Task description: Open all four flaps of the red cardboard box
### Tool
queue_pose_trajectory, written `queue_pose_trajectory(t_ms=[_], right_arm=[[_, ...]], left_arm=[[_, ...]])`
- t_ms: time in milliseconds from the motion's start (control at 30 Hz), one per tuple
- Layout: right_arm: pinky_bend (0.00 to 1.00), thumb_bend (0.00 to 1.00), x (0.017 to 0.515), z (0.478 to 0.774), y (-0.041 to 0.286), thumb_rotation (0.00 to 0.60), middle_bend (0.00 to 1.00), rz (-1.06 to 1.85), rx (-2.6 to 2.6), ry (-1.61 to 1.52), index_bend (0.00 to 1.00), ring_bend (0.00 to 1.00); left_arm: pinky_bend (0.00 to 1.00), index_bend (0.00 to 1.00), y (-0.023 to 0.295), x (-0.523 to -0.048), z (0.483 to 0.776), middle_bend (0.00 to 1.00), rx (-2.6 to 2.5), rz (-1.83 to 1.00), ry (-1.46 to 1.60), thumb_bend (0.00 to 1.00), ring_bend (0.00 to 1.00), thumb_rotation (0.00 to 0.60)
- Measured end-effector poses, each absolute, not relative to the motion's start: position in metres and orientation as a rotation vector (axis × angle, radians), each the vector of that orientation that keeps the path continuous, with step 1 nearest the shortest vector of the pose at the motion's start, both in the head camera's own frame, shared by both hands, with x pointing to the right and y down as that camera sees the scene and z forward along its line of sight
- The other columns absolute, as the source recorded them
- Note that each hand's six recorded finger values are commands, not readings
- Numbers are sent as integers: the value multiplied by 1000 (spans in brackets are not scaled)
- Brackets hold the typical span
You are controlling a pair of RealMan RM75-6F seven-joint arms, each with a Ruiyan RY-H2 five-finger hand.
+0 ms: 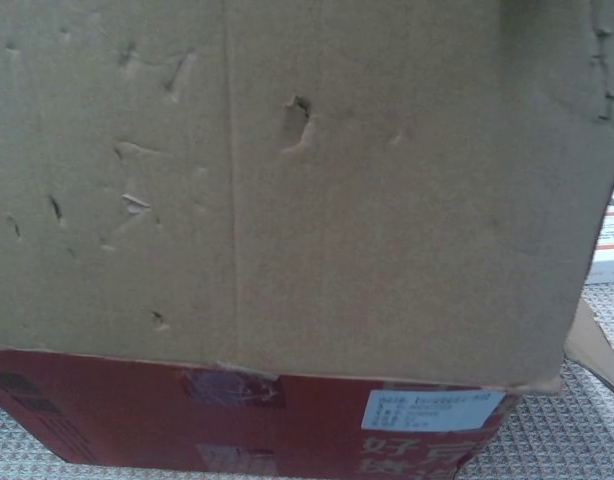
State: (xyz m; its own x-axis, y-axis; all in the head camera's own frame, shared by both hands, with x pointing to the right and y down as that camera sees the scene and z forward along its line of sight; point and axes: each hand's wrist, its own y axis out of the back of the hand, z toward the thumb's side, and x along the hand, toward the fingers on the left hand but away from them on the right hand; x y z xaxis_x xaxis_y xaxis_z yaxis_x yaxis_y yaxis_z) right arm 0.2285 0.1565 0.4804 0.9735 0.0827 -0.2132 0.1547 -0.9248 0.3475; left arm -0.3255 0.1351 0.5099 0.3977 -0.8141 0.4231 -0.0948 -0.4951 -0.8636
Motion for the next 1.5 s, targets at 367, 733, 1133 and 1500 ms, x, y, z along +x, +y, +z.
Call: queue_pose_trajectory(t_ms=[367, 733, 1133, 1500], right_arm=[[0, 47, 228, 468, 179, 147, 242, -231, 2724, 45, 153, 216], [0, 48, 227, 452, 181, 148, 223, -190, 2745, 19, 132, 214], [0, 47, 239, 463, 168, 152, 209, -362, 2945, 201, 125, 204], [0, 47, 272, 492, 142, 154, 160, -903, 3291, 621, 115, 159]], left_arm=[[0, 177, 134, -326, 505, 254, -1853, -1146, 791, 246, 225, 397], [0, 177, 133, -330, 501, 254, -1846, -1144, 806, 246, 224, 396], [0, 177, 131, -339, 504, 254, -1834, -1176, 823, 246, 224, 398], [0, 177, 130, -357, 517, 252, -1815, -1237, 869, 246, 224, 398]])
